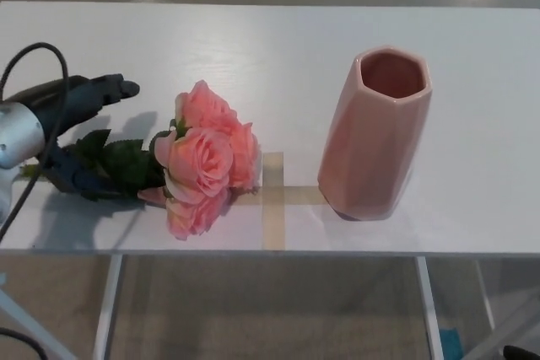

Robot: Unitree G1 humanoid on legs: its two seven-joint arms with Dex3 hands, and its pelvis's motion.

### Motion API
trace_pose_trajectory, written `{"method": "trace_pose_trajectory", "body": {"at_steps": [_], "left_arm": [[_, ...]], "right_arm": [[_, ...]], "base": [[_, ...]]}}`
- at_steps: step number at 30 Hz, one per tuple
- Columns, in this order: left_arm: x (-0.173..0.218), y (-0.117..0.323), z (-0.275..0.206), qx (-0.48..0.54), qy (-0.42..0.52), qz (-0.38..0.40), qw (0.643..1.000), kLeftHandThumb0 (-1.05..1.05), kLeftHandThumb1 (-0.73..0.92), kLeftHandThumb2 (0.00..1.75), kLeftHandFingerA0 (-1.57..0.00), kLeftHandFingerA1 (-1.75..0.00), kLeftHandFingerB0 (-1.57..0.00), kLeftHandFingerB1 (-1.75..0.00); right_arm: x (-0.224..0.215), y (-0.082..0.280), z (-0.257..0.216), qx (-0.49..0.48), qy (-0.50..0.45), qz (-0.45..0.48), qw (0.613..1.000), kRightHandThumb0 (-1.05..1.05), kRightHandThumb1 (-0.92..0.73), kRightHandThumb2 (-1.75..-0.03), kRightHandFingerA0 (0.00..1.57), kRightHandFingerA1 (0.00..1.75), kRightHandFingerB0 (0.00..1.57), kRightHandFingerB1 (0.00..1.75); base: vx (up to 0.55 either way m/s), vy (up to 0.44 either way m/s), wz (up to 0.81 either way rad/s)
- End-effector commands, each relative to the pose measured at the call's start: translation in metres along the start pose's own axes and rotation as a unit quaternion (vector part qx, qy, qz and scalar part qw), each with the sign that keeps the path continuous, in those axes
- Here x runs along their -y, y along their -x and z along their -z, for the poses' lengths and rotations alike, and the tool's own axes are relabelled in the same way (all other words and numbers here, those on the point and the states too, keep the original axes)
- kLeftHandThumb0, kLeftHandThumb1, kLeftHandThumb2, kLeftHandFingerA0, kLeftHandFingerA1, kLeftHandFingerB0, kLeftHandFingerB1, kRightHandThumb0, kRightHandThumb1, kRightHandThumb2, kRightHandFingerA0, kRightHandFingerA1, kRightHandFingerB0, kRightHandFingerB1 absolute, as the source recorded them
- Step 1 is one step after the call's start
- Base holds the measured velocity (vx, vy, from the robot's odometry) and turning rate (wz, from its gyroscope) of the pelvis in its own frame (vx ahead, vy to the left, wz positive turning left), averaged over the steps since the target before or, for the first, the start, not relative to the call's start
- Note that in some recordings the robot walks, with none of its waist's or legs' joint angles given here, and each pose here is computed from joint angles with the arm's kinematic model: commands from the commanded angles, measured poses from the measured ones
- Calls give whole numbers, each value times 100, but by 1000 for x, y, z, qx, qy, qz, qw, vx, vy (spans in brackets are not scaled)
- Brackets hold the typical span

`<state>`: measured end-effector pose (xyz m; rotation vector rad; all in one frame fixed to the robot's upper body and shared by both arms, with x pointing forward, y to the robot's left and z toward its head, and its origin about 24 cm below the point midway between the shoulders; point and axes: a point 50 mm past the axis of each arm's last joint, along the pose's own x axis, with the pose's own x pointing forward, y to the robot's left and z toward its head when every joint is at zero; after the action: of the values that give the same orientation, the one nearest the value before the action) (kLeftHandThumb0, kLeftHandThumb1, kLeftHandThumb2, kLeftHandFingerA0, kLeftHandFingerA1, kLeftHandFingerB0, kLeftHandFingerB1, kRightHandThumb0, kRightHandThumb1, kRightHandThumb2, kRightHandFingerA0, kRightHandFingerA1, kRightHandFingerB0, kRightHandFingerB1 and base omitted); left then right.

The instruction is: Use the left hand to pick up the rose and then lift and insert it into the pink vase.

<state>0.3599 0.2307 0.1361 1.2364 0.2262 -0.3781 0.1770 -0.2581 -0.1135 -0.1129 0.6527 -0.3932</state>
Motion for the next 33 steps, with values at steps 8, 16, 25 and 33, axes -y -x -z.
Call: {"method": "trace_pose_trajectory", "body": {"at_steps": [8,16,25,33], "left_arm": [[20,-9,-11,2,-8,32,999,-48,33,72,0,-20,0,-23],[29,-18,-12,-12,-4,37,999,-48,33,72,0,-20,0,-23],[50,-26,-8,-31,-22,65,997,-53,35,63,-7,-26,-2,-19],[70,-32,-8,-35,-61,100,993,-20,77,64,-109,-70,-62,-42]], "right_arm": [[-2,1,0,3,-18,-2,1000,-12,-61,-57,58,50,48,45],[-1,-1,-3,4,-22,-2,1000,-12,-61,-57,58,50,49,45],[-2,-2,-4,5,-25,-4,1000,-13,-61,-57,59,51,50,45],[-3,-2,-7,10,-25,-6,1000,-15,-61,-57,60,51,53,47]], "base": [[0,0,0],[0,0,0],[0,0,0],[0,0,0]]}}
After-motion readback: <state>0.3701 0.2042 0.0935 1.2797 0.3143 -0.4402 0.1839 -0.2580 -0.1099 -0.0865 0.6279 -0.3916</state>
